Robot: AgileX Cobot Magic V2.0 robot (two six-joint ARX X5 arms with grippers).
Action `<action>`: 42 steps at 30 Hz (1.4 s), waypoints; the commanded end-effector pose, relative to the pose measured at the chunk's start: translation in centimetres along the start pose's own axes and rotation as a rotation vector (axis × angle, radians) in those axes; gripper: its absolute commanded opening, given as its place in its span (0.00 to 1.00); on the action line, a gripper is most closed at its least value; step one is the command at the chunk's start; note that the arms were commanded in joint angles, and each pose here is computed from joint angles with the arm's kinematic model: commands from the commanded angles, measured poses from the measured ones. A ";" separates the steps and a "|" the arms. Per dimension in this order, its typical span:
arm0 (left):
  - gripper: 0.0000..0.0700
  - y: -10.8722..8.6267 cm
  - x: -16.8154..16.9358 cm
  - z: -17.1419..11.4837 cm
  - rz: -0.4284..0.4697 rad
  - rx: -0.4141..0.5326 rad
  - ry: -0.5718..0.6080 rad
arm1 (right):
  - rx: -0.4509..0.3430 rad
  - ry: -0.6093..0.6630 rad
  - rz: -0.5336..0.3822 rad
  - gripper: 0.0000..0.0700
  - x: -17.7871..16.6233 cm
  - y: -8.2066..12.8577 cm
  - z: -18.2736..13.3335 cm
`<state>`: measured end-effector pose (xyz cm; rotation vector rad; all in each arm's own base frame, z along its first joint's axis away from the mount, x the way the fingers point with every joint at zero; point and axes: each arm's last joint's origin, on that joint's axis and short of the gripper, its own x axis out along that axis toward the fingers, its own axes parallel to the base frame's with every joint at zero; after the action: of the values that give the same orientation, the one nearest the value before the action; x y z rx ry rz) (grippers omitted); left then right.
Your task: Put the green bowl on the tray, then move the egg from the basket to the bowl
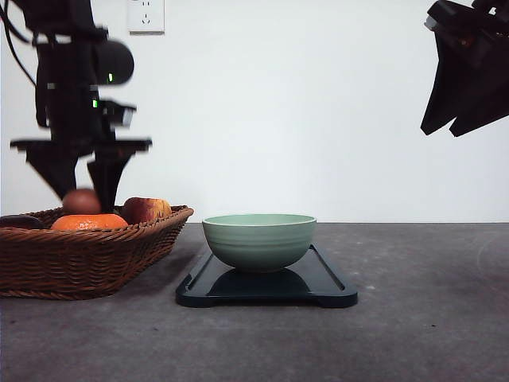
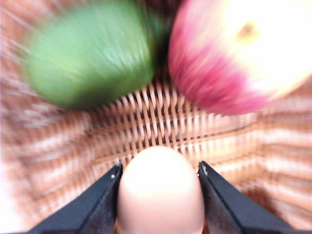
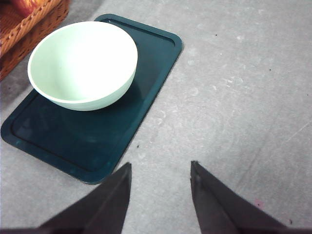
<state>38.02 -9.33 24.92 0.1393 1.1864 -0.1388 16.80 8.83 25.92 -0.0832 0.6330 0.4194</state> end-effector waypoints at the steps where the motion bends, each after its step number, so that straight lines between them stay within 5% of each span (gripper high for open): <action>1: 0.27 -0.2 -1.9 0.9 -0.002 0.003 -0.065 | -0.008 0.000 0.004 0.34 0.2 0.1 0.1; 9: 0.27 -2.4 -6.8 1.6 -0.150 0.050 -0.239 | -0.008 0.000 0.004 0.34 0.2 0.1 0.1; 24: 0.27 -11.9 -7.3 1.5 -0.304 0.264 -0.396 | -0.008 0.001 0.004 0.34 0.2 0.1 0.1; 42: 0.27 -17.0 2.2 0.7 -0.307 0.349 -0.213 | -0.009 0.016 0.002 0.34 0.2 0.1 -0.1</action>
<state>36.11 -25.39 23.15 0.2247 0.9587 -0.6032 16.74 8.80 25.83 -0.0864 0.6443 0.4184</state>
